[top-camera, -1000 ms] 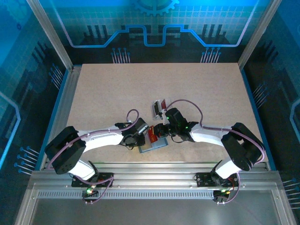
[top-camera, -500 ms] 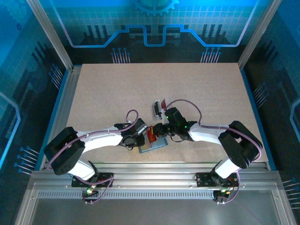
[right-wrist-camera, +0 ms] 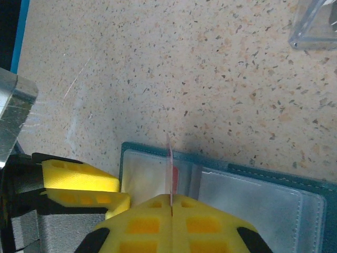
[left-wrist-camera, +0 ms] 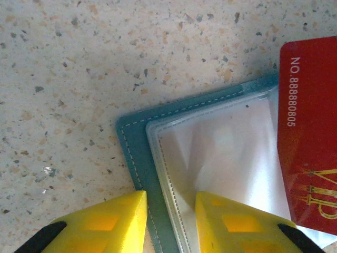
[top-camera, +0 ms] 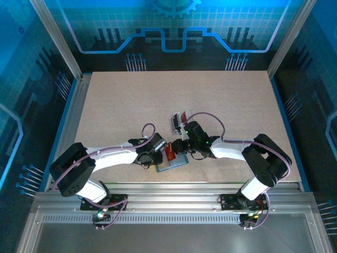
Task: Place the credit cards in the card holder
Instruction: Insert the credit card into the card slot.
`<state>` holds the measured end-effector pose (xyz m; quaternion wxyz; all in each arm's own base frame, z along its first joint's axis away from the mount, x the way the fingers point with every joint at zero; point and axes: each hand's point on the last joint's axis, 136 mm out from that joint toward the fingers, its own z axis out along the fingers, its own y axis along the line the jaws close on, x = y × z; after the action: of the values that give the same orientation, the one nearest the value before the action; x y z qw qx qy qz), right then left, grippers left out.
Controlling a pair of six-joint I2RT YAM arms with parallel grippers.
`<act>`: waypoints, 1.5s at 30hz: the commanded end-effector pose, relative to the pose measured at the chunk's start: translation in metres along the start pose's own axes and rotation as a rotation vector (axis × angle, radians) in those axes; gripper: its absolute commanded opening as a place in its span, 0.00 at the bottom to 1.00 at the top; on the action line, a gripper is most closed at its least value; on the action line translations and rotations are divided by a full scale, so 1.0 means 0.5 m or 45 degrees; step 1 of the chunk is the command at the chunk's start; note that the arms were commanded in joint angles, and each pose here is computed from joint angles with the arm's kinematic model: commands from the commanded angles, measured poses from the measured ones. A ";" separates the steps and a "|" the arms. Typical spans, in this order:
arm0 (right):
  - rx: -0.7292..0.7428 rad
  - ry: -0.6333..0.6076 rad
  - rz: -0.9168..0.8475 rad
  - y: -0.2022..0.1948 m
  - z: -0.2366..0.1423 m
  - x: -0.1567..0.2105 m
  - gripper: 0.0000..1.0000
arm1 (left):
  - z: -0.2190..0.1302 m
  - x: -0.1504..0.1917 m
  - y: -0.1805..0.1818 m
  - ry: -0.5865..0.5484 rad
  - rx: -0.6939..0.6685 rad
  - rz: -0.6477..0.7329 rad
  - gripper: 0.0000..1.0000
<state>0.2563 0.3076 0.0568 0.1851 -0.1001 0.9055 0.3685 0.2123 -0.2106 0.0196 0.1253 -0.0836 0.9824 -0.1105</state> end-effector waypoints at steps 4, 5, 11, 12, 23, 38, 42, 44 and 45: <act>-0.038 -0.003 0.022 0.011 0.006 -0.015 0.00 | 0.005 0.015 0.014 0.036 -0.023 0.008 0.31; -0.043 0.001 0.026 0.012 0.006 -0.013 0.00 | 0.006 0.016 0.016 0.037 -0.029 0.012 0.31; -0.050 0.031 0.082 0.012 0.004 -0.004 0.00 | 0.002 0.016 0.028 0.023 -0.054 0.010 0.31; -0.057 0.042 0.090 0.012 0.006 0.000 0.00 | 0.002 0.016 0.030 0.022 -0.056 0.011 0.31; -0.018 0.125 0.199 -0.005 0.018 0.010 0.00 | 0.004 0.020 0.041 0.022 -0.075 0.017 0.31; 0.052 0.233 0.225 -0.038 0.029 0.079 0.00 | -0.004 0.013 0.025 0.018 -0.039 0.031 0.32; 0.072 0.250 0.211 -0.042 0.029 0.095 0.00 | -0.002 0.012 0.021 0.021 -0.035 0.033 0.32; 0.079 0.257 0.203 -0.043 0.030 0.101 0.00 | -0.002 0.013 0.018 0.023 -0.028 0.034 0.32; 0.085 0.257 0.197 -0.043 0.030 0.102 0.00 | -0.002 0.013 0.017 0.026 -0.026 0.034 0.32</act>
<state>0.2420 0.3143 0.0366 0.1001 -0.0580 0.9189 0.3772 0.2103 -0.2081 0.0193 0.1281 -0.0821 0.9819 -0.1127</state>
